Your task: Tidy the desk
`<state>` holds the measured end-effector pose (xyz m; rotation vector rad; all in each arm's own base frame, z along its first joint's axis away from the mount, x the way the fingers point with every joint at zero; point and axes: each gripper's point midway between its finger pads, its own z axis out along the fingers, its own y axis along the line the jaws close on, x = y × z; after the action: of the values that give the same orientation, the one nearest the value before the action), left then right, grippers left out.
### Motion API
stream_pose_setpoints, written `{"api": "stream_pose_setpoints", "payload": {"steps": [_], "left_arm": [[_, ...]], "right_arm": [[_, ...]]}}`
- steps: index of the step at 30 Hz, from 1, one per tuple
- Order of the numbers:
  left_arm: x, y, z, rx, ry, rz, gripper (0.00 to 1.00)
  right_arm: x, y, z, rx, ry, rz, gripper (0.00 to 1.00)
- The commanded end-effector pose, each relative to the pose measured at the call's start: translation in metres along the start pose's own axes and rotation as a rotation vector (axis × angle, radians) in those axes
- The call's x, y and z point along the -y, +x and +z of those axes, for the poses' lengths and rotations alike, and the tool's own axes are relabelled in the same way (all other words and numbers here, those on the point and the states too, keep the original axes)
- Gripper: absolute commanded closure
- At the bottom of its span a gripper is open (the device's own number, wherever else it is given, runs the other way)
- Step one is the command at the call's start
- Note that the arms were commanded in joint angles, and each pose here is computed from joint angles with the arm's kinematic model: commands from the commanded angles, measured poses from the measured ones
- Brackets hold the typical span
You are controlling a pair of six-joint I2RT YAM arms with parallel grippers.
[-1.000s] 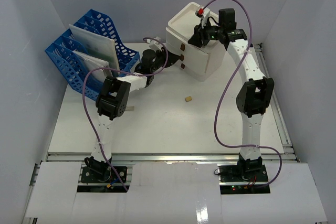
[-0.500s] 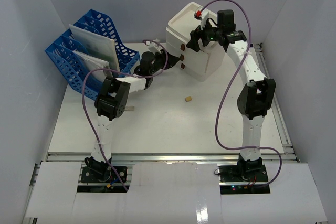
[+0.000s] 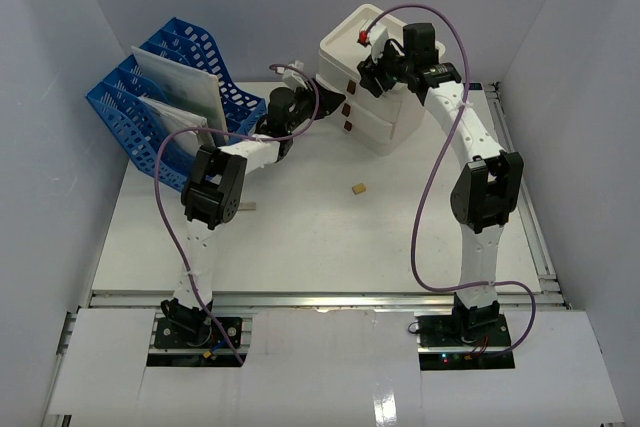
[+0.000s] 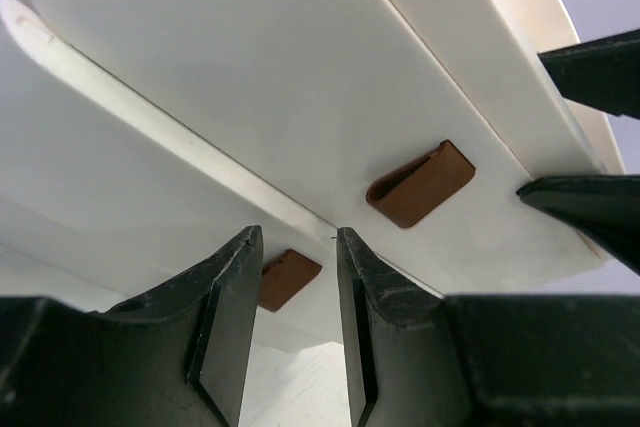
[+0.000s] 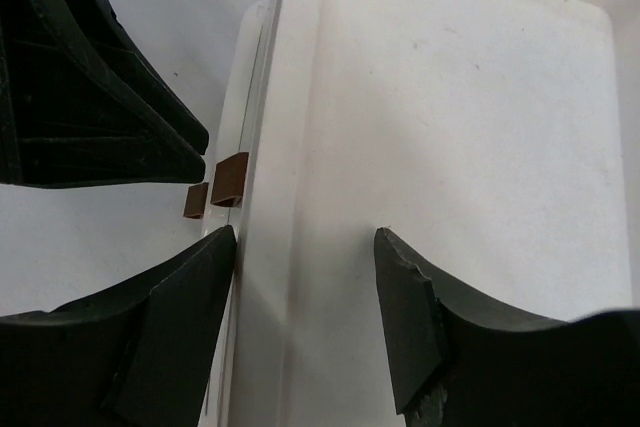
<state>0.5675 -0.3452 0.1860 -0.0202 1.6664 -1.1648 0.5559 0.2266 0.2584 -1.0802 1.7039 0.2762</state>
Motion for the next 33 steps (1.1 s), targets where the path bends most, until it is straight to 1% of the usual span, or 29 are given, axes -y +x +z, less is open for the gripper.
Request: {"api": "stream_pose_setpoints", "payload": {"steps": [1,5,8,15,20,23,27,29,33], "left_arm": [[0.008,-0.007,0.008,0.001,0.014,-0.005,0.54],[0.006,-0.004,0.013,0.003,0.016,-0.019,0.54],[0.005,-0.003,0.019,0.004,0.017,-0.023,0.53],[0.000,-0.002,0.030,0.023,0.004,-0.046,0.54],[-0.004,-0.001,0.033,0.066,-0.005,-0.094,0.57],[-0.005,-0.001,0.035,0.096,-0.001,-0.139,0.61],[-0.002,-0.004,0.035,0.124,0.019,-0.185,0.76],[-0.001,-0.005,0.034,0.136,0.025,-0.204,0.78],[0.003,-0.008,0.031,0.146,0.036,-0.215,0.77]], "right_arm": [[-0.015,0.085,0.006,-0.267,-0.014,0.111,0.44],[-0.017,0.088,0.009,-0.269,-0.024,0.118,0.51],[-0.023,0.090,0.011,-0.267,-0.045,0.134,0.55],[-0.034,0.094,0.013,-0.271,-0.099,0.156,0.59],[-0.043,0.094,0.014,-0.268,-0.139,0.167,0.61],[-0.045,0.095,0.013,-0.268,-0.148,0.175,0.62],[-0.046,0.095,0.013,-0.268,-0.153,0.177,0.62],[-0.047,0.095,0.013,-0.268,-0.152,0.180,0.62],[-0.047,0.094,0.013,-0.265,-0.153,0.184,0.61]]}}
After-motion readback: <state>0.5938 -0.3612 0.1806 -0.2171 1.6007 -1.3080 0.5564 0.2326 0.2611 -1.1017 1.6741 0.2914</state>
